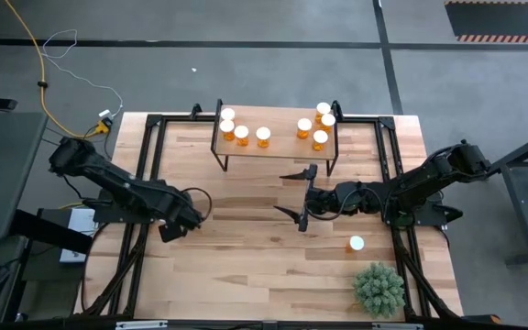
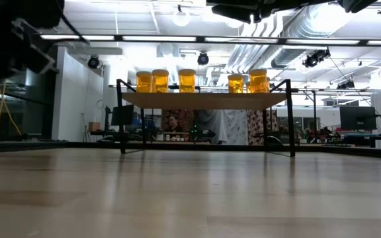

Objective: Pick and place medicine bottles onto shelf by color
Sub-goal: Put the yellow pill bottle on the shelf

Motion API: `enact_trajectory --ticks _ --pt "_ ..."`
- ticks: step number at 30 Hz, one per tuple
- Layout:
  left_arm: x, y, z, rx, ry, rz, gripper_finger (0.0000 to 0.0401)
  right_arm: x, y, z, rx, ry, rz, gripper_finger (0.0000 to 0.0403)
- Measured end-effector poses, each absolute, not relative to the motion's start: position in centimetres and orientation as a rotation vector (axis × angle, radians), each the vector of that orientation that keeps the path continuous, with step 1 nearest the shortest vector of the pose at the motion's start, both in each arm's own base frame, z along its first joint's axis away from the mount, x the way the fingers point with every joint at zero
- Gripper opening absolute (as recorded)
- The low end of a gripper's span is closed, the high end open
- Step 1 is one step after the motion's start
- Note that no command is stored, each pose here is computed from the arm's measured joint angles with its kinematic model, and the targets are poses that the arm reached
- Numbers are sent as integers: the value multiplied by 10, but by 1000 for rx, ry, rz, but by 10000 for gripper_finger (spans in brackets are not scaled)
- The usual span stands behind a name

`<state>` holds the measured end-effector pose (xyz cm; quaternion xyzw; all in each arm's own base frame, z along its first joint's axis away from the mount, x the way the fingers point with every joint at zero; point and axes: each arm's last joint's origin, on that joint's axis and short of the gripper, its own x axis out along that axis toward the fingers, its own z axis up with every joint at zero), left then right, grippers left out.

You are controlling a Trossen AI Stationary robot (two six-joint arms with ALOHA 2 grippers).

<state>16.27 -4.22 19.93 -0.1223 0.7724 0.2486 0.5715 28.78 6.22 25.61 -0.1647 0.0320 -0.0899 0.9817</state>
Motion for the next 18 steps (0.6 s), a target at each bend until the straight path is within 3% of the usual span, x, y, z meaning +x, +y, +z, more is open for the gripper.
enact_trajectory --ticks 18 --pt "180 -46 164 -103 1996 611 330 288 62 256 -331 65 -181 385"
